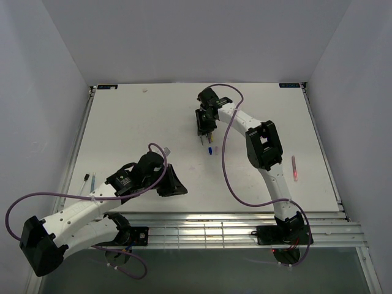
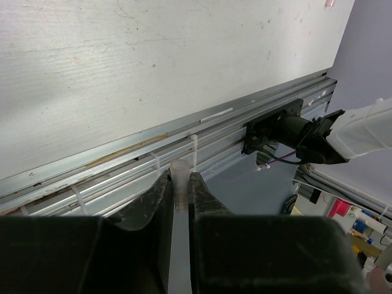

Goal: Open the pen caps

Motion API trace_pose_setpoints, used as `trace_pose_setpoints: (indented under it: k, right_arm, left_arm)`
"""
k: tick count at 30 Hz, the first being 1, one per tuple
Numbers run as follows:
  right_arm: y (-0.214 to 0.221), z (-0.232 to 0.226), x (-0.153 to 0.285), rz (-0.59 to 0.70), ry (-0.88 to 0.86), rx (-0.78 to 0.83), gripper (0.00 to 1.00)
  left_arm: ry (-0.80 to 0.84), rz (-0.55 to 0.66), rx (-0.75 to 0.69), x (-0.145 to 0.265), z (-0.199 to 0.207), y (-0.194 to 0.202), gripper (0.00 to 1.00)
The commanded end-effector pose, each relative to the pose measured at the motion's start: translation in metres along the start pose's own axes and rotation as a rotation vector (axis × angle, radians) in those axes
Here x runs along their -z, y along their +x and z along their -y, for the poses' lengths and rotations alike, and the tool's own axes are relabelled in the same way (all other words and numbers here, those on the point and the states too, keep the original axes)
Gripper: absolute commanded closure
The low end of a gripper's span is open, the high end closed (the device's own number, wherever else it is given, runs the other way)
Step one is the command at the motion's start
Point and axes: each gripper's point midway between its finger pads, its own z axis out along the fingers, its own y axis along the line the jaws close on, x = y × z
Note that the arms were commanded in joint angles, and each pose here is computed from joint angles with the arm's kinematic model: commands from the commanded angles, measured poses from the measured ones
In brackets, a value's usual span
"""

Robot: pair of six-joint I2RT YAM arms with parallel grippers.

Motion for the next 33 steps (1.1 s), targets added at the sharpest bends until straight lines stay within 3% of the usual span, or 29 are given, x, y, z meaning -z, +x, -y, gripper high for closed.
trace_pose_setpoints:
  k: [1,8,14,22,25,26,27,33]
  right_arm:
    - [0.008,0.010,-0.016,-0.029,0.031,0.027,0.67]
    - [-0.002,0.006,-0.008,0.000,0.020,0.038,0.66]
    - [-0.041,-0.014,0.029,0.112,-0.028,0.053,0.65]
    - [-0.083,-0.035,0.162,0.308,-0.142,-0.033,0.61]
    - [-0.068,-0.025,0.199,0.316,-0.135,-0.055,0.60]
    - [-0.049,-0.016,0.194,0.268,-0.123,-0.078,0.60]
    - [-0.043,-0.010,0.217,0.290,-0.132,-0.105,0.60]
    - [0.032,0.033,0.248,0.245,-0.098,-0.194,0.59]
  left_arm:
    - [0.016,-0.008,0.005,0.000,0.004,0.001,1.00]
    - [0.015,-0.007,-0.010,-0.002,0.007,-0.002,1.00]
    - [0.003,-0.003,-0.042,-0.009,0.008,-0.007,1.00]
    - [-0.062,-0.010,-0.117,-0.039,0.013,-0.033,1.00]
    - [-0.063,0.002,-0.141,-0.050,0.024,-0.053,1.00]
    - [-0.099,-0.018,-0.137,-0.061,0.018,-0.055,1.00]
    - [-0.116,-0.006,-0.135,-0.066,0.018,-0.064,1.00]
    - [-0.197,-0.012,-0.119,-0.109,0.012,-0.108,1.00]
